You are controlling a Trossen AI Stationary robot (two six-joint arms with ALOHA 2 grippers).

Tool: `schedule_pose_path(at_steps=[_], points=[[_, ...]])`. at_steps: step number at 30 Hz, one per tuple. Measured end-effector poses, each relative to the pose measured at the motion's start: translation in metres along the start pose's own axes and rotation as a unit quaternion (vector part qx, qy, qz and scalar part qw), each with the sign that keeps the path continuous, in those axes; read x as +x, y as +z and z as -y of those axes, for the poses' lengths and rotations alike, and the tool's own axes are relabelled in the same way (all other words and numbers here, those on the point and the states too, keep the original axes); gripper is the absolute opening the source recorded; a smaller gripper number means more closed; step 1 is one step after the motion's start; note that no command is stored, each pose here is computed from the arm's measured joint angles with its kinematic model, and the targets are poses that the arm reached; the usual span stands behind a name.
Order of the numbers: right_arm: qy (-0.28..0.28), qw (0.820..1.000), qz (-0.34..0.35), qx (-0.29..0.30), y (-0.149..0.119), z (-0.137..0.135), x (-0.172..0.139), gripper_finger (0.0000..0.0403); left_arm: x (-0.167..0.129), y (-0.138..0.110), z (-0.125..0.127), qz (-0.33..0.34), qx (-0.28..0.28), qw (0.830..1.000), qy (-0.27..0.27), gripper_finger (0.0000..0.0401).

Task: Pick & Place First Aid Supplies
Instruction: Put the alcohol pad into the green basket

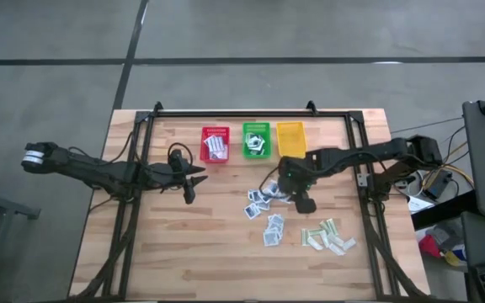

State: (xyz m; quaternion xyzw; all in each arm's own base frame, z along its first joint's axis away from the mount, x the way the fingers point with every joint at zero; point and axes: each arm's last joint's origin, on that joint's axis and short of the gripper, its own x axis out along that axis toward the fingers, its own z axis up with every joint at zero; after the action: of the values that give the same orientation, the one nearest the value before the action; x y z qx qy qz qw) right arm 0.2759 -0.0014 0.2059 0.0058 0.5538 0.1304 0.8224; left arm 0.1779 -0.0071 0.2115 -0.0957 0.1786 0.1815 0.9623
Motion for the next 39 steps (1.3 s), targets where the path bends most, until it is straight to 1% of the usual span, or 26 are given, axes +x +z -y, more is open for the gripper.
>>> schedule_pose_path(at_steps=[8,13,15,19,22,28,32,39], points=[[0.005,0.995,-0.018,-0.095,-0.011,-0.001,0.009,0.0114,0.0,0.0,0.0,0.0,-0.002,1.0,0.0,0.0133],[-0.013,0.986,-0.028,-0.165,-0.014,0.0,0.011,0.0116,0.0,0.0,0.0,0.0,-0.004,1.0,0.0,0.0133],[-0.026,0.982,-0.028,-0.183,-0.013,0.001,0.012,0.0119,0.0,0.0,0.0,0.0,-0.005,1.0,0.0,0.0133],[-0.043,0.977,-0.031,-0.205,-0.013,0.002,0.012,0.0127,0.0,0.0,0.0,0.0,-0.005,1.0,0.0,0.0133],[-0.041,0.974,-0.036,-0.218,-0.016,0.002,0.014,0.013,0.0,0.0,0.0,0.0,-0.005,1.0,0.0,0.0133],[-0.036,0.974,-0.047,-0.22,-0.023,0.002,0.019,0.0123,0.0,0.0,0.0,0.0,-0.005,1.0,0.0,0.0133],[-0.037,0.972,-0.042,-0.229,-0.025,0.003,0.022,0.0121,0.0,0.0,0.0,0.0,-0.005,1.0,0.0,0.0133],[-0.04,0.97,-0.033,-0.236,-0.023,0.003,0.023,0.0137,0.0,0.0,0.0,0.0,-0.005,1.0,0.0,0.0133]])
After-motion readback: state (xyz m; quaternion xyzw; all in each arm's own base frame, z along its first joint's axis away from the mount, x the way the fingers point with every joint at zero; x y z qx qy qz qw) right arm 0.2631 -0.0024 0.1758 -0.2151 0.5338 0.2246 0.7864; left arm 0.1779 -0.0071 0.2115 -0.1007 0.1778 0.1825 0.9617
